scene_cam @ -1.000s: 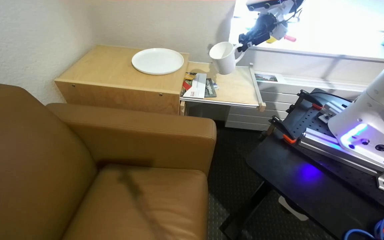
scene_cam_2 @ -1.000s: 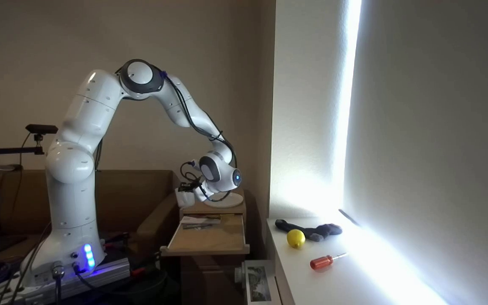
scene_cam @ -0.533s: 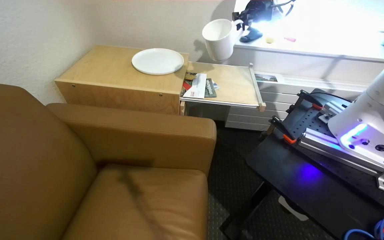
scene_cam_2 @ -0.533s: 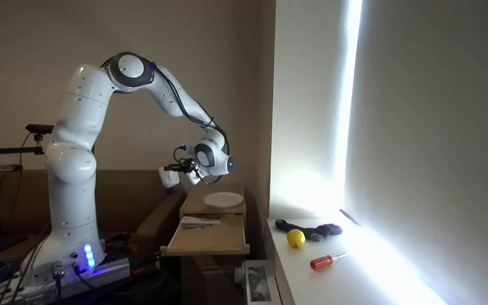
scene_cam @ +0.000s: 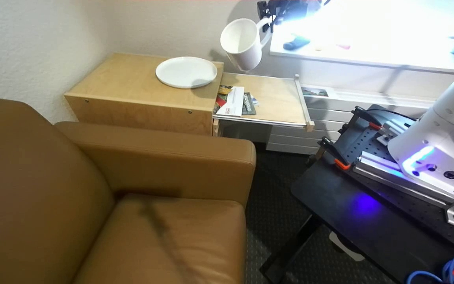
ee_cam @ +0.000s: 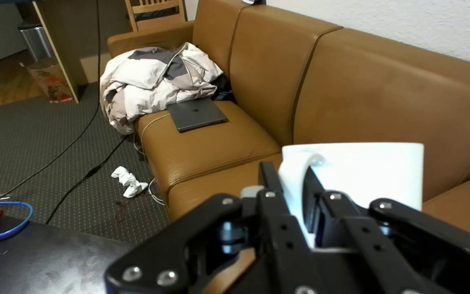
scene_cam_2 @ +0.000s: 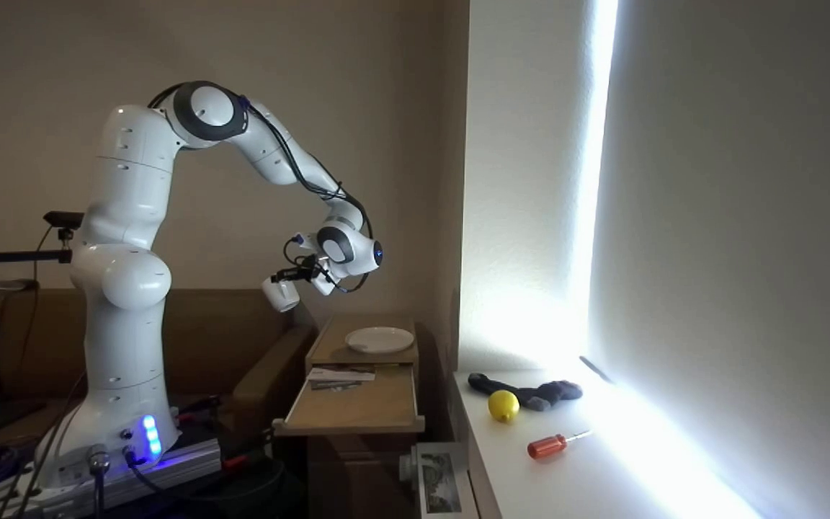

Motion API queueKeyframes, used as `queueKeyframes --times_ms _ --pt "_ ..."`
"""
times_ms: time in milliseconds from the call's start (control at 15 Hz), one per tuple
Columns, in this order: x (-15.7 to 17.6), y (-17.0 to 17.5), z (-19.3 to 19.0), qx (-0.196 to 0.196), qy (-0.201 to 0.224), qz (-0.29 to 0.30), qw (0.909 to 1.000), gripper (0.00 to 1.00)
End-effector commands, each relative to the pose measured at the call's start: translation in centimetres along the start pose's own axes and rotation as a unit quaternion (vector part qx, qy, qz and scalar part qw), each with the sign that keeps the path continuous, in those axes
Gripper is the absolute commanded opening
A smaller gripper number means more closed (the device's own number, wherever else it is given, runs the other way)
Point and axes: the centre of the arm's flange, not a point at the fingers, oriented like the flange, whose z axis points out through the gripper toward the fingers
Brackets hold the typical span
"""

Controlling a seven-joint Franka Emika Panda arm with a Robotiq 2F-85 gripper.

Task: Remove the white mug from the nightstand shelf and place it on the sofa

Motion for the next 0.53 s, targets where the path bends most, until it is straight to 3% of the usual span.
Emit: queueKeyframes --times_ms 0,67,133,267,467 --pt "0.1 0.0 0.0 0.0 0.0 0.001 1.0 0.17" --pt "0.2 0.0 0.0 0.0 -0.001 0.002 1.0 0.17" --pt "0.3 0.0 0.0 0.0 -0.001 0.003 1.0 0.04" --pt "0.9 -0.8 0.3 -0.021 -0.021 0.005 0.9995 0.04" --pt "1.3 -4.1 1.3 0.006 -0.076 -0.012 0.997 0.04"
